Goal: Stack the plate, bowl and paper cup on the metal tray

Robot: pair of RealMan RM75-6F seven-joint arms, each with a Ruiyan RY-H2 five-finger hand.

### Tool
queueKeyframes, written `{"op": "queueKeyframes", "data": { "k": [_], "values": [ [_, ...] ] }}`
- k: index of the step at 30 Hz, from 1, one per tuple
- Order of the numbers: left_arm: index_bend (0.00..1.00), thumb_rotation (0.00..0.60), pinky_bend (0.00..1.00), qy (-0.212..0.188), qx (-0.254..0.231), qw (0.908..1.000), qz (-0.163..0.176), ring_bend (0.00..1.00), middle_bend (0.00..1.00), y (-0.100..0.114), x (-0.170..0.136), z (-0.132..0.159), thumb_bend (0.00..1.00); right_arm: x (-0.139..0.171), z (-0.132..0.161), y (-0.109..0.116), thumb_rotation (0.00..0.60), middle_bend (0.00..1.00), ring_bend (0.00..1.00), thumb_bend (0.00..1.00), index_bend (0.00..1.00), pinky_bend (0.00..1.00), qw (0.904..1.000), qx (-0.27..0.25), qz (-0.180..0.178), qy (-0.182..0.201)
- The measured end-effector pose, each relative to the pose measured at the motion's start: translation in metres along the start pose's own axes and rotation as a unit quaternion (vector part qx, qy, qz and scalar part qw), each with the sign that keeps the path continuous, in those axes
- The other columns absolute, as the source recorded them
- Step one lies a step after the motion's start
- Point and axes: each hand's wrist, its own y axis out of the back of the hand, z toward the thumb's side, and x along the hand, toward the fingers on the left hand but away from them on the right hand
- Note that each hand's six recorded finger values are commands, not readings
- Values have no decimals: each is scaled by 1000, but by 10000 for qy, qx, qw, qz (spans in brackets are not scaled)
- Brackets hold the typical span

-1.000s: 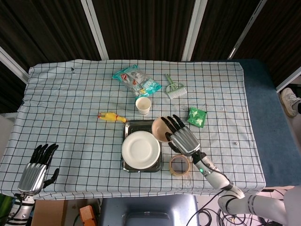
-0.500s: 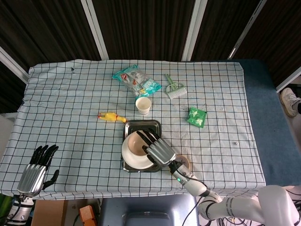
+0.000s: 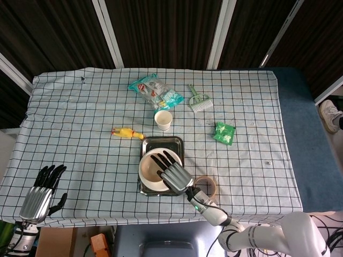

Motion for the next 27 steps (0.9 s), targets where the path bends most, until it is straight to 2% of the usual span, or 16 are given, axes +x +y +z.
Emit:
{"op": "queueKeyframes", "data": {
  "k": [4,8,16,23,27],
  "values": [
    [0,600,26,-5,-4,10000,-2,0,68,0,0,0,423,4,-4,5,600,0,0,466,291,0,10000,-1,-46,-23],
    [0,600,26,-10,1,10000,-4,0,68,-1,1,0,425,9,-13,15,600,0,0,466,263,0,9999,7,-147,-85],
    [0,600,26,37,6,10000,-15,0,69,-1,2,-2,424,7,-49,43,600,0,0,434,265,0,9970,-151,-502,-567],
    [0,600,25,167,-2,9999,-19,0,68,1,4,-10,423,-22,-89,69,600,0,0,388,284,0,9897,-40,-793,-1192],
    [0,600,25,261,34,9997,-12,0,69,4,4,-17,423,-39,-98,73,600,0,0,329,295,0,9867,109,-861,-1376]
  ]
}}
